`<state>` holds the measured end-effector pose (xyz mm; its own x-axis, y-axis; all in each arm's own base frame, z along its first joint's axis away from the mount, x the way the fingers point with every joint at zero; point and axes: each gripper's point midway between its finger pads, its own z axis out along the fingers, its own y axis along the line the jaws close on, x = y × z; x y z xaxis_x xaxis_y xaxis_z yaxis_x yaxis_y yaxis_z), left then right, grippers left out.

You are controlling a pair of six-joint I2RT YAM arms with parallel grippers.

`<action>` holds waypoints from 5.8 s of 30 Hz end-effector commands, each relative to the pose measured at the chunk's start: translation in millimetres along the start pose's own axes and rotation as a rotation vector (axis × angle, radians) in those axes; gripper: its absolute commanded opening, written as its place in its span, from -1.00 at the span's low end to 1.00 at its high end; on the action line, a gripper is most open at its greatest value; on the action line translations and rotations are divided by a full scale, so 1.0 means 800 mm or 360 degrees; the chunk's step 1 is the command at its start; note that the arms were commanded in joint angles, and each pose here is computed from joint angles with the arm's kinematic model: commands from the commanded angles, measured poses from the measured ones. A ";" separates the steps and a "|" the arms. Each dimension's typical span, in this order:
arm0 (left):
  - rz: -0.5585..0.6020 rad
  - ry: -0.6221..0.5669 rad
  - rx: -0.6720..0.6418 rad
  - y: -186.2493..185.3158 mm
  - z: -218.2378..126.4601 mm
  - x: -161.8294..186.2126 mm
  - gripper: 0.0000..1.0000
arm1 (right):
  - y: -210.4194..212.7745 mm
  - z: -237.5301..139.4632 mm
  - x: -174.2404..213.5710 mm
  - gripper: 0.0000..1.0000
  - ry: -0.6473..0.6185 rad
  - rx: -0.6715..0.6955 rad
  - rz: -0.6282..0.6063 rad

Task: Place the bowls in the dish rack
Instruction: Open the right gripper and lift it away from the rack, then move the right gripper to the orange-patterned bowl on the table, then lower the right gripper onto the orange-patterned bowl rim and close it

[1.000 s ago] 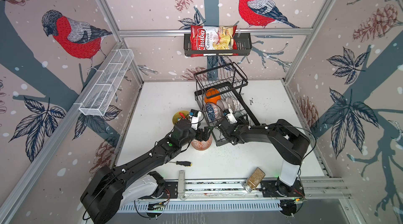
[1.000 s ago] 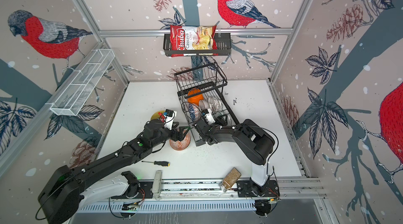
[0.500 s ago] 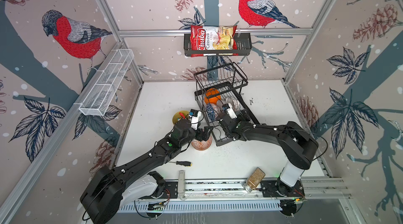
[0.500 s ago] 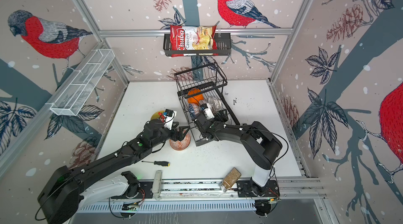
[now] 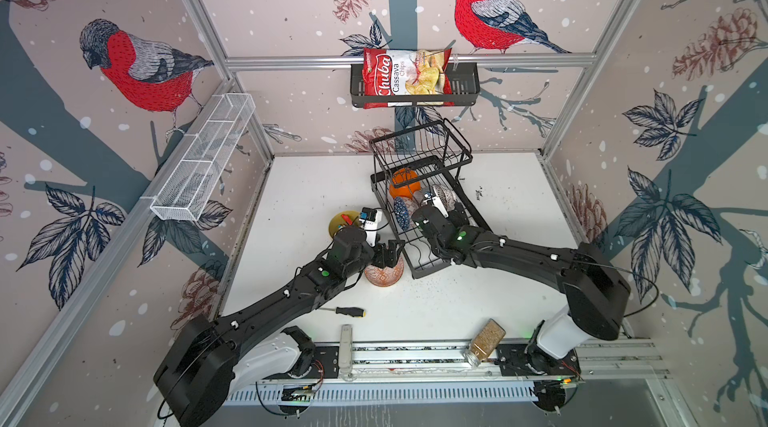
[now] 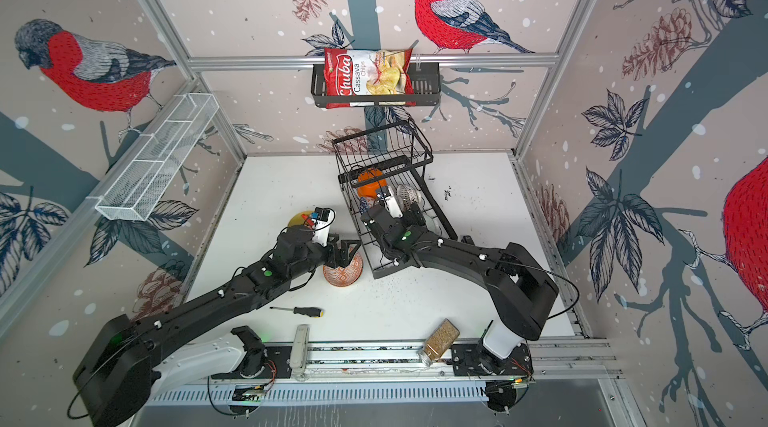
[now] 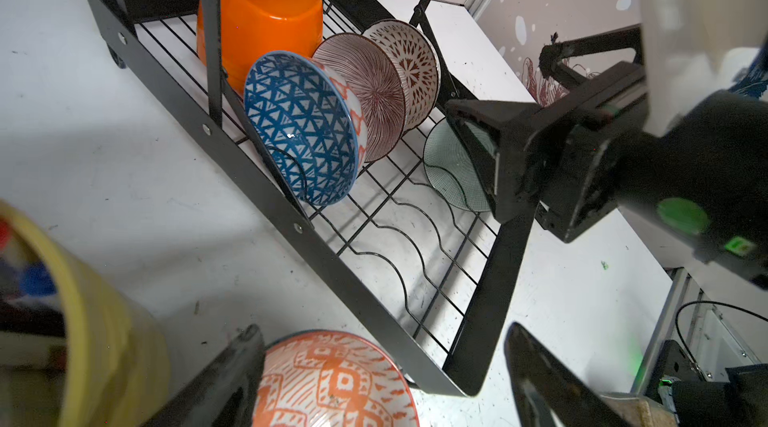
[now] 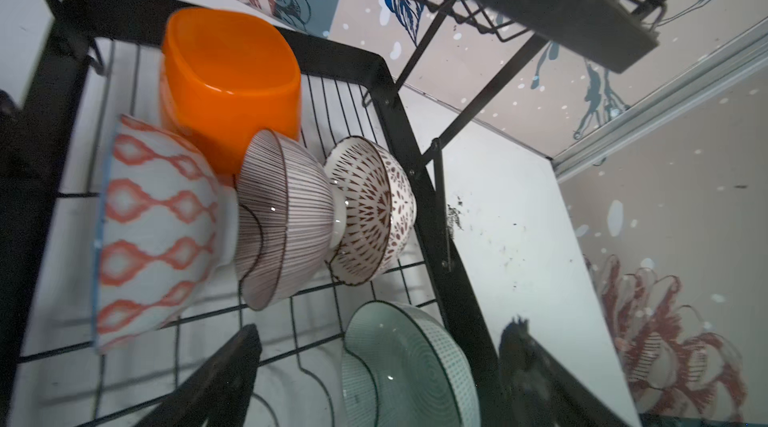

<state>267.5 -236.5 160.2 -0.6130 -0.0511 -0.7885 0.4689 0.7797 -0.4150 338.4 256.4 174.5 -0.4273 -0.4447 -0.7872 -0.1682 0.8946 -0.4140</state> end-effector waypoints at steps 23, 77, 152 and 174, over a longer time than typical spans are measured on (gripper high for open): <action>-0.0236 0.0300 -0.0336 0.029 -0.003 0.051 0.74 | 0.057 -0.048 -0.016 0.59 -0.0012 -0.0593 0.0391; -0.0211 0.0114 -0.0554 0.089 -0.043 0.010 0.78 | 0.200 -0.075 0.067 -0.19 0.0508 -0.1006 0.0087; -0.0219 0.0070 -0.0534 0.091 -0.054 0.016 0.78 | 0.222 -0.047 0.073 -0.61 0.0535 -0.0895 0.0020; -0.0211 0.0069 -0.0511 0.086 -0.053 0.013 0.77 | 0.215 -0.050 0.063 -0.65 0.0509 -0.0880 0.0029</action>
<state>263.7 -154.0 136.7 -0.6997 -0.1494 -0.6987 0.1430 0.9288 -0.3418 251.2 391.1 80.3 -0.6647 -0.4720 -0.5791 -0.5634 0.8257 -0.0263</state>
